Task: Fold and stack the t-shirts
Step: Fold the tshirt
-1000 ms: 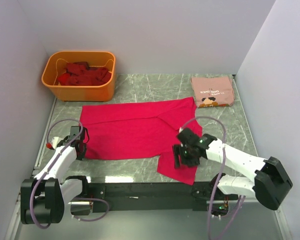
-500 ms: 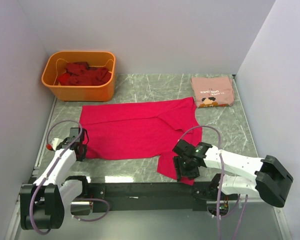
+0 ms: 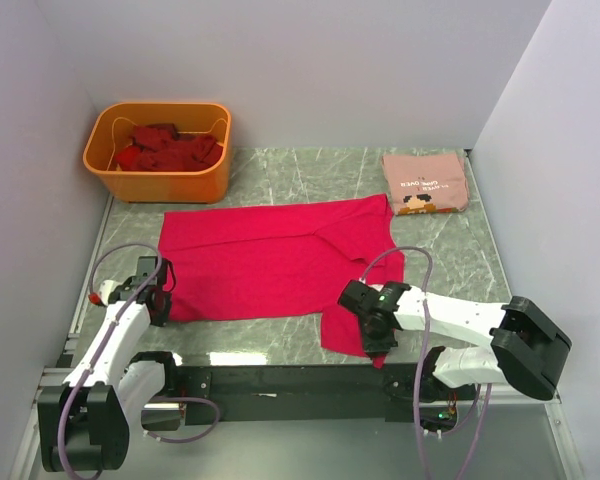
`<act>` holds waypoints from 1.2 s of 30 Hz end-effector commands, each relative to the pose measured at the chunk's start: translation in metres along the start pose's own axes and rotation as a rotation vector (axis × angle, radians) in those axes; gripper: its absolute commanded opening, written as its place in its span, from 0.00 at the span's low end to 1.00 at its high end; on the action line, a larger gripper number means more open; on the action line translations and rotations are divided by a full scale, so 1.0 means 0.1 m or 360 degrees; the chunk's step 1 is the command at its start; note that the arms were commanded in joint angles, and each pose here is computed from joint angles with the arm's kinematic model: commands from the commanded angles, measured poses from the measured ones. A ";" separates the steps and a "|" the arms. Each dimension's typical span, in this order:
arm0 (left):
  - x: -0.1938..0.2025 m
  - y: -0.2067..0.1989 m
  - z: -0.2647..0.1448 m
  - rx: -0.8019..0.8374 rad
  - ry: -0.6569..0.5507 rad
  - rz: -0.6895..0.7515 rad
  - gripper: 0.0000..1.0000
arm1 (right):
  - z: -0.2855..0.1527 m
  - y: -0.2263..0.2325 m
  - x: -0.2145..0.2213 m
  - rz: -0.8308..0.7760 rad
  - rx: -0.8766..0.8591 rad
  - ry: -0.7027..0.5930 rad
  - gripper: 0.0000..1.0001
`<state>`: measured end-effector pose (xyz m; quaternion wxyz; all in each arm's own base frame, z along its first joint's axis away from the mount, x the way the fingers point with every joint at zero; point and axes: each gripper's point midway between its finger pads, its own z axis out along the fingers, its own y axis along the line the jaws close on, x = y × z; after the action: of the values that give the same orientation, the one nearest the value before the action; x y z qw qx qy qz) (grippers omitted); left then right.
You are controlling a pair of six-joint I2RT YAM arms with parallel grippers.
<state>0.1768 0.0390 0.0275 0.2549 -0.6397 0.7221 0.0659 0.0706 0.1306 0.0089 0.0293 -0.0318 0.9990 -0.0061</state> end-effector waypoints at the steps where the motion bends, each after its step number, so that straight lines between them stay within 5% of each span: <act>1: -0.06 -0.10 -0.12 0.0051 0.0001 -0.0039 0.01 | -0.03 -0.06 -0.22 0.0028 0.0113 -0.0167 0.09; 9: -0.14 -0.17 -0.22 0.0101 -0.0026 -0.0043 0.01 | -0.37 0.03 -0.56 -0.0051 0.0111 -0.0323 0.00; 36: -0.44 -0.83 -0.33 0.0197 -0.0137 -0.0068 0.01 | -1.23 -0.05 -2.40 0.0279 -0.0091 -0.0817 0.00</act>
<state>0.2314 0.0428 0.0783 0.2967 -0.6366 0.7106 0.0418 0.2707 0.1391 0.1214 0.2331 0.0461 0.9712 0.0178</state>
